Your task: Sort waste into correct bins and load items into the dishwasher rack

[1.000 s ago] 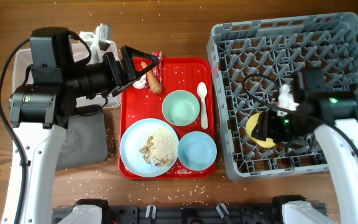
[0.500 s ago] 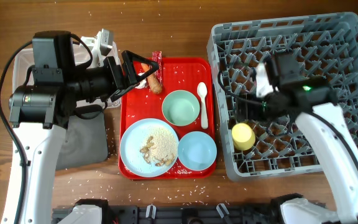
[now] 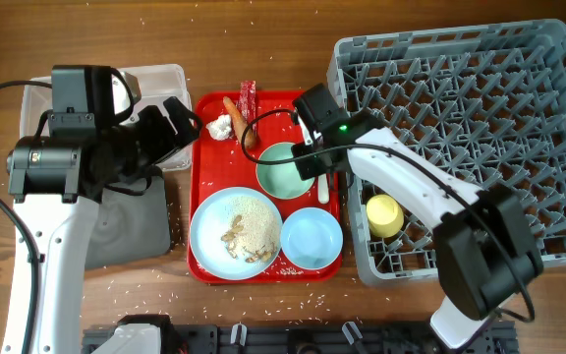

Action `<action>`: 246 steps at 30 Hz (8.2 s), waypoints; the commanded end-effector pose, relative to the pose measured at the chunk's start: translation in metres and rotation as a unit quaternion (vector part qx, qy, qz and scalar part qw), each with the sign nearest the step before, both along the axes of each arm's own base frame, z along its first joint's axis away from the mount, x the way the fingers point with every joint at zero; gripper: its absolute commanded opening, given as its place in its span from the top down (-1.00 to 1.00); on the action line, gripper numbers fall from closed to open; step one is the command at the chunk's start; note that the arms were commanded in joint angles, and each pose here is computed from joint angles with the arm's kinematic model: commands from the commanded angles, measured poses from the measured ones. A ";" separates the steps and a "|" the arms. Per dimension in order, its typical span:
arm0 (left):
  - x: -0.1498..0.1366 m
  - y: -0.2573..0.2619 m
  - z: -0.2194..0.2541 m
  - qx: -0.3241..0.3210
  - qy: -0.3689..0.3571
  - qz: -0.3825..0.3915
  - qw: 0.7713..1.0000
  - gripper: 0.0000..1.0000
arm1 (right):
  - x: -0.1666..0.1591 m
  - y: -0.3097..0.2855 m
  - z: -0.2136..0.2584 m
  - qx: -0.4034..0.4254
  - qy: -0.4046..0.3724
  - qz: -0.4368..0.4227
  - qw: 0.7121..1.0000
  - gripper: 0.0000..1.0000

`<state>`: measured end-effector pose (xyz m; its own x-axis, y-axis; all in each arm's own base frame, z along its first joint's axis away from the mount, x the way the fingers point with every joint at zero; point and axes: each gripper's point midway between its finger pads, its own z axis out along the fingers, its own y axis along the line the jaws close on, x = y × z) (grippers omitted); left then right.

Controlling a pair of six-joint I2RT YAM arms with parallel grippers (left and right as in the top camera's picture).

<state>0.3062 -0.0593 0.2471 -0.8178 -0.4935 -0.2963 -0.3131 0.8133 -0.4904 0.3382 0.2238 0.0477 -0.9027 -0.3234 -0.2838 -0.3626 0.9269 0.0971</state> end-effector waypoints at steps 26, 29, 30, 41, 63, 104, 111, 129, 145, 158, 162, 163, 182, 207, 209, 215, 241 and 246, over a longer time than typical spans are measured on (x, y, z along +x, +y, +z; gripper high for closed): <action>0.001 0.012 -0.002 0.027 0.000 0.020 0.999 -0.99 | 0.026 -0.360 0.233 -0.352 -0.321 -0.494 0.727 0.91; 0.001 0.012 -0.002 0.027 0.000 0.020 0.999 -1.00 | 0.042 -0.381 0.190 -0.402 -0.276 -0.494 0.720 0.91; 0.001 0.012 -0.002 0.027 0.000 0.020 0.999 -1.00 | 0.046 -0.388 0.179 -0.432 -0.267 -0.494 0.706 0.91; 0.003 0.016 -0.003 0.027 0.001 0.027 0.999 -1.00 | 0.077 -0.290 0.103 -0.461 -0.205 -0.310 0.805 -0.31; 0.003 0.016 -0.003 0.027 0.001 0.027 0.999 -1.00 | -0.048 -0.030 0.059 -0.035 0.002 0.092 0.995 0.01; 0.003 0.016 -0.003 0.027 0.001 0.027 0.999 -1.00 | -0.066 -0.008 0.009 -0.065 -0.019 0.160 0.985 0.91; 0.003 0.016 -0.003 0.027 0.001 0.027 0.999 -1.00 | 0.002 -0.101 0.156 -0.170 -0.240 -0.071 0.953 0.92; 0.003 0.016 -0.003 0.027 0.001 0.027 0.999 -0.99 | 0.009 -0.474 0.130 -0.497 -0.184 -0.533 0.660 0.91; 0.003 0.016 -0.003 0.027 0.001 0.027 0.999 -1.00 | 0.049 -0.368 0.098 -0.523 -0.177 -0.381 0.742 0.30; 0.003 0.016 -0.003 0.027 0.001 0.027 0.999 -1.00 | 0.030 -0.048 0.112 -0.035 -0.183 0.025 0.982 -0.18; 0.003 0.016 -0.003 0.027 0.001 0.027 0.999 -1.00 | -0.018 0.010 0.057 0.020 -0.062 0.109 0.992 -0.19; 0.003 0.016 -0.003 0.027 0.001 0.027 0.999 -1.00 | -0.018 0.015 0.042 0.011 -0.051 0.112 0.992 -0.18; 0.003 0.016 -0.003 0.027 0.002 0.027 0.999 -1.00 | 0.001 -0.002 -0.023 -0.059 0.003 0.020 0.998 0.91; 0.003 0.016 -0.003 0.027 0.001 0.027 0.999 -1.00 | -0.016 -0.075 0.239 0.150 -0.206 -0.078 0.964 -1.00; 0.003 0.016 -0.003 0.027 0.001 0.027 0.999 -1.00 | -0.045 -0.085 0.284 0.192 -0.254 -0.089 0.944 -1.00; 0.003 0.016 -0.003 0.027 0.001 0.027 0.999 -1.00 | -0.119 -0.154 0.319 0.092 -0.361 -0.086 0.924 -1.00; 0.003 0.016 -0.003 0.027 0.001 0.027 0.999 -1.00 | -0.096 -0.182 0.133 0.217 -0.561 -0.205 0.772 -1.00; 0.003 0.016 -0.003 0.027 0.001 0.027 0.999 -1.00 | -0.096 -0.182 0.133 0.217 -0.561 -0.205 0.772 -0.99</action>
<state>0.3071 -0.0462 0.2438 -0.7989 -0.5112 -0.3170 -0.3497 0.8235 -0.4467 0.2429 0.0453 0.1776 -0.0270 0.2507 -0.9677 -0.1387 0.9577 0.2520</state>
